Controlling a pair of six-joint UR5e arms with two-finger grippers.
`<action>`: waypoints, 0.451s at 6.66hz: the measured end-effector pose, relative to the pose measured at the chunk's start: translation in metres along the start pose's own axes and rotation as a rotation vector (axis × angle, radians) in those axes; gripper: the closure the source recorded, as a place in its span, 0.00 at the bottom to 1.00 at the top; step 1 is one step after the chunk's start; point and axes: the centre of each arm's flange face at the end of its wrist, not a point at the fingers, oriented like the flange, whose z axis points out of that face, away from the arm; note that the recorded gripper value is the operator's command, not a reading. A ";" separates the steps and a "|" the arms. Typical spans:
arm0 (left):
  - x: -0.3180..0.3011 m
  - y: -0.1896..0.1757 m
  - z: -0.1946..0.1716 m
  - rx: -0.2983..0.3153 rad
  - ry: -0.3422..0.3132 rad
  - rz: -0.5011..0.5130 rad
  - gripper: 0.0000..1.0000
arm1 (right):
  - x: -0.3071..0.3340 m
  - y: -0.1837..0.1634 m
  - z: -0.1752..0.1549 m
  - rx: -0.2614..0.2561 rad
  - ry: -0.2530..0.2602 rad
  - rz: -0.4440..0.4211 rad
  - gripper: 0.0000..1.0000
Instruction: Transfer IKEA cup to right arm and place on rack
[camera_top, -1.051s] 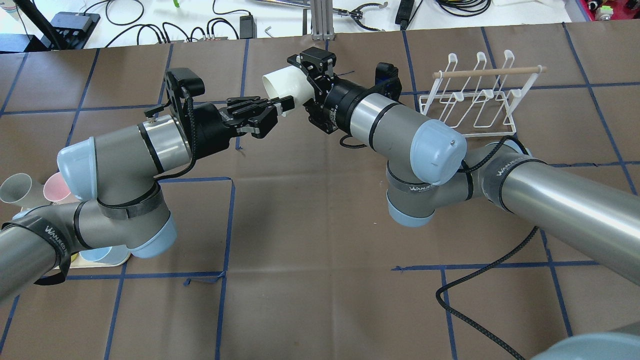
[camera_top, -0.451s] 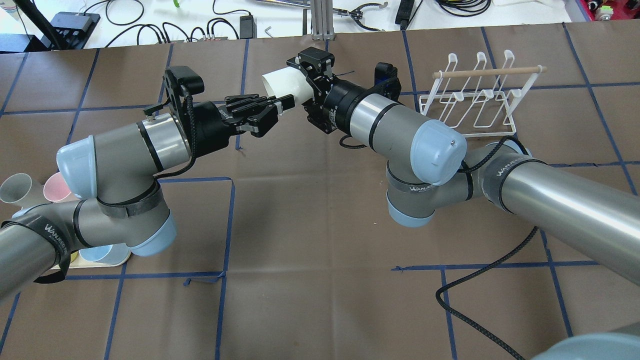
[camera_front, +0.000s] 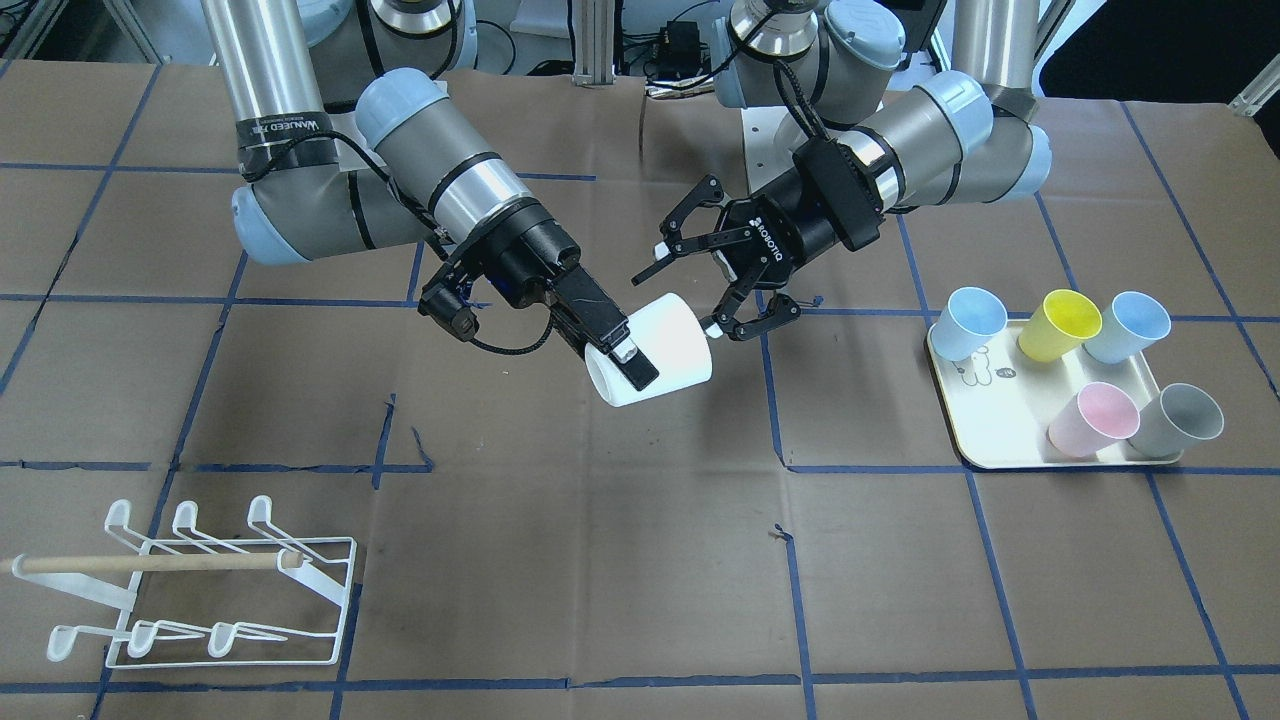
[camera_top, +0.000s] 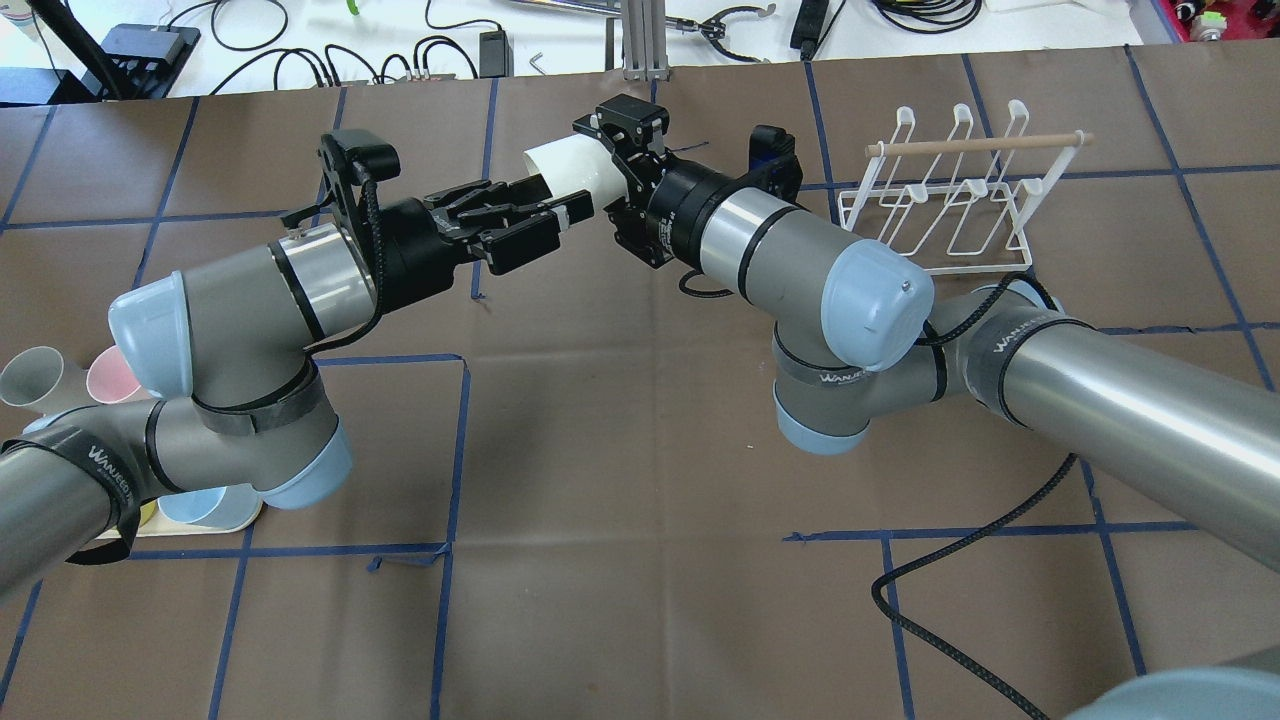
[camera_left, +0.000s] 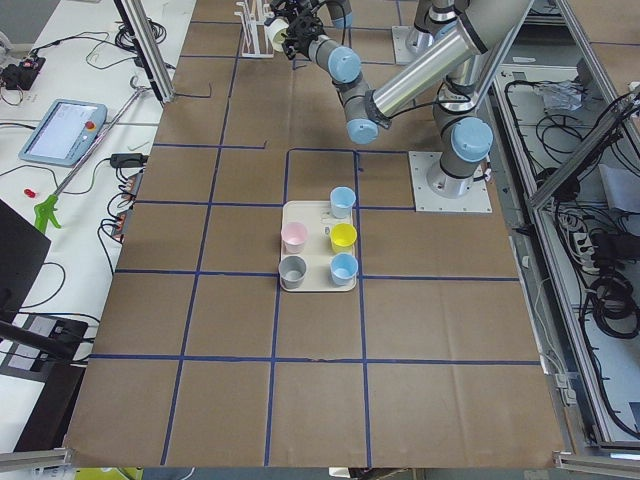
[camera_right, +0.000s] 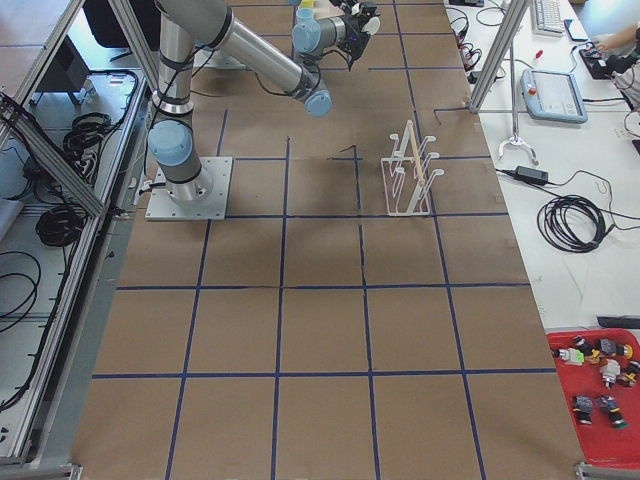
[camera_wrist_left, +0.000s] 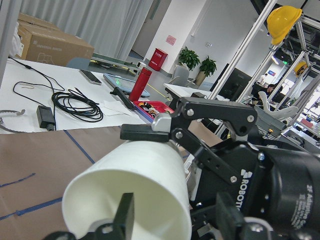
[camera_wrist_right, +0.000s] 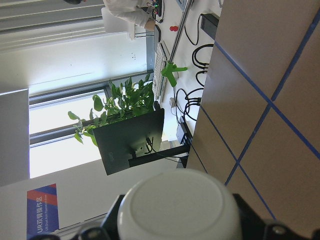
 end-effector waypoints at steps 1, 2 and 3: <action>-0.006 -0.002 -0.007 0.011 -0.020 -0.007 0.00 | -0.001 -0.002 0.000 0.004 -0.002 -0.001 0.85; -0.020 -0.006 -0.021 0.031 -0.052 -0.020 0.00 | -0.003 -0.008 0.001 0.018 -0.008 -0.003 0.86; -0.039 -0.009 -0.043 0.060 -0.088 -0.039 0.00 | -0.011 -0.027 0.003 0.046 -0.023 -0.013 0.86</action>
